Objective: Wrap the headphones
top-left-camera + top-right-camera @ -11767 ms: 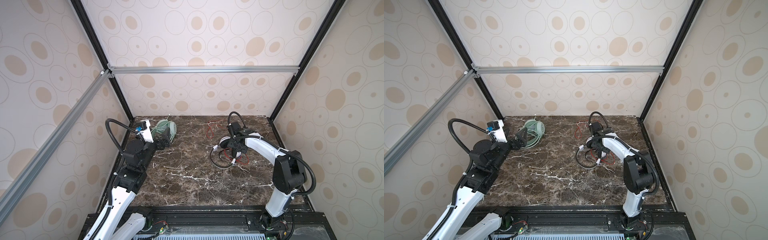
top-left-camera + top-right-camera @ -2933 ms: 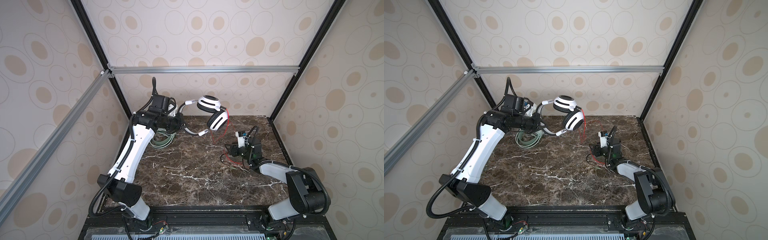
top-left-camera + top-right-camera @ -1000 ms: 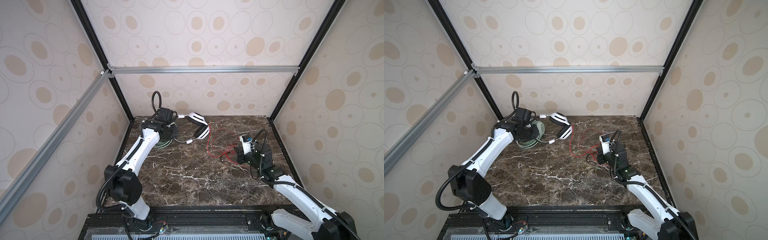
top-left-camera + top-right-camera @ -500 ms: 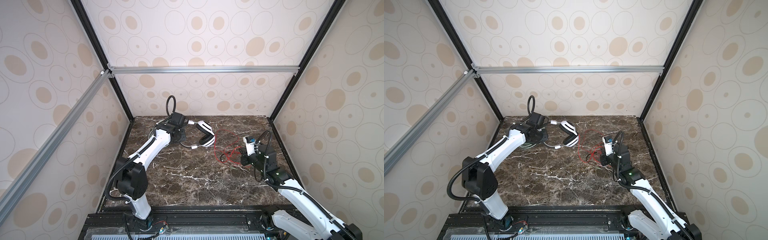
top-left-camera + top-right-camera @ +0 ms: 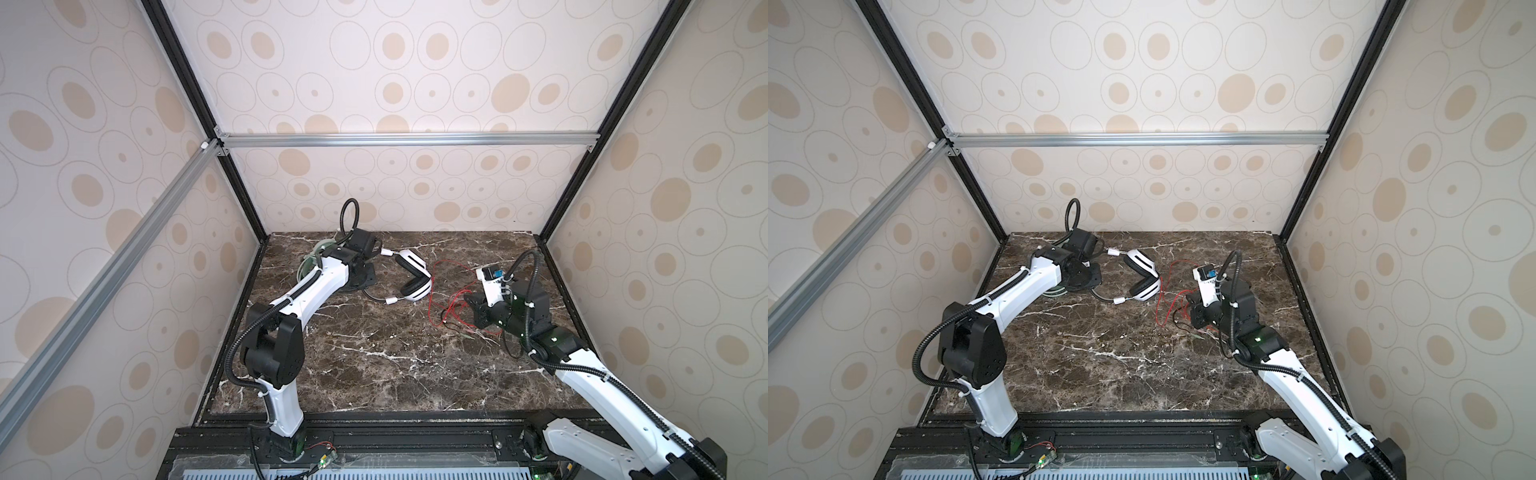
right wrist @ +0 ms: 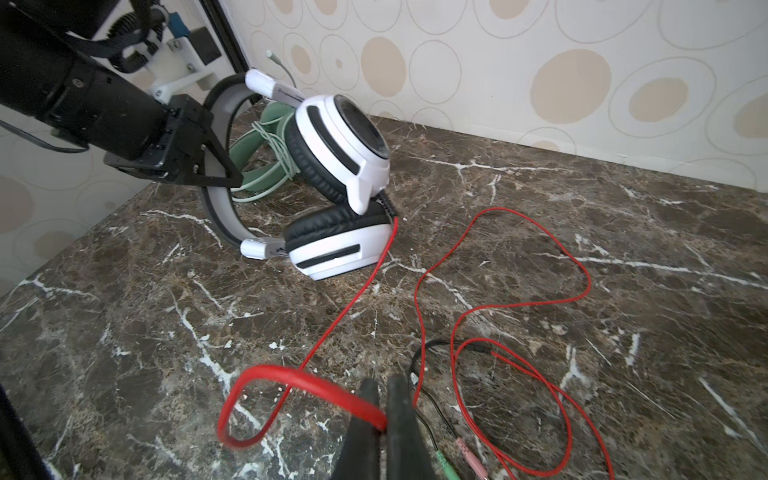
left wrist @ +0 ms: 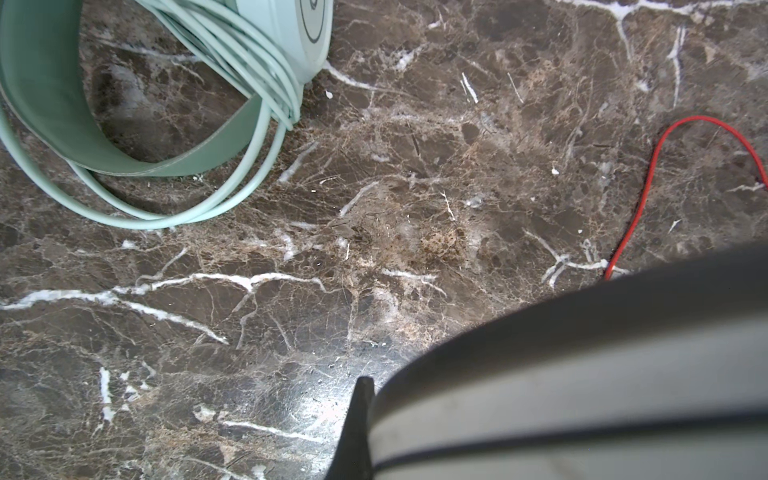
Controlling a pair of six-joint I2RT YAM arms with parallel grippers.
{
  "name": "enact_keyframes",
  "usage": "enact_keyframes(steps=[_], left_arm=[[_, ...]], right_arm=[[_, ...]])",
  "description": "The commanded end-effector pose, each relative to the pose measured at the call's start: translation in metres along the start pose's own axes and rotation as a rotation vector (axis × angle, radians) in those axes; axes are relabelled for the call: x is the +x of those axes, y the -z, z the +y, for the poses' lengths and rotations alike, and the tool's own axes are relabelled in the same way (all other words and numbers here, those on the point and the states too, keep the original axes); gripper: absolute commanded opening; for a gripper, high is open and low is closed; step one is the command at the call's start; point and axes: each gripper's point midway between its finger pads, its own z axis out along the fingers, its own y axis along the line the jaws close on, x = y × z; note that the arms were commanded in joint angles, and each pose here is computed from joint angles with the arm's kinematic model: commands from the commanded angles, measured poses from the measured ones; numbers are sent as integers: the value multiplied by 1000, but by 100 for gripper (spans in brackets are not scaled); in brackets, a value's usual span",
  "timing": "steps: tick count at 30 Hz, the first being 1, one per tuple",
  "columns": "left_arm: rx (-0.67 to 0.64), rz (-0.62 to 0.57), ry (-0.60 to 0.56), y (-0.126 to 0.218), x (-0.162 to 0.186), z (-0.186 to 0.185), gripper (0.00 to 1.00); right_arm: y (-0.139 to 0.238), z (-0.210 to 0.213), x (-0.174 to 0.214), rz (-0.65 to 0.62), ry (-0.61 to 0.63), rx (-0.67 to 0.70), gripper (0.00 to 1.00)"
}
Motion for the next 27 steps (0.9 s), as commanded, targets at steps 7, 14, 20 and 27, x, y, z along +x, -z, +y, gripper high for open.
enact_keyframes(steps=[7, 14, 20, 27], left_arm=[[102, -65, 14, 28, -18, -20, 0], [125, -55, 10, 31, -15, -23, 0], [138, -46, 8, 32, -13, -25, 0], [153, -51, 3, 37, -12, -28, 0]], right_arm=[[0, 34, -64, -59, 113, -56, 0], [-6, 51, -106, -96, 151, -85, 0], [-14, 54, -136, -118, 166, -75, 0], [-31, 47, -159, -84, 191, -17, 0]])
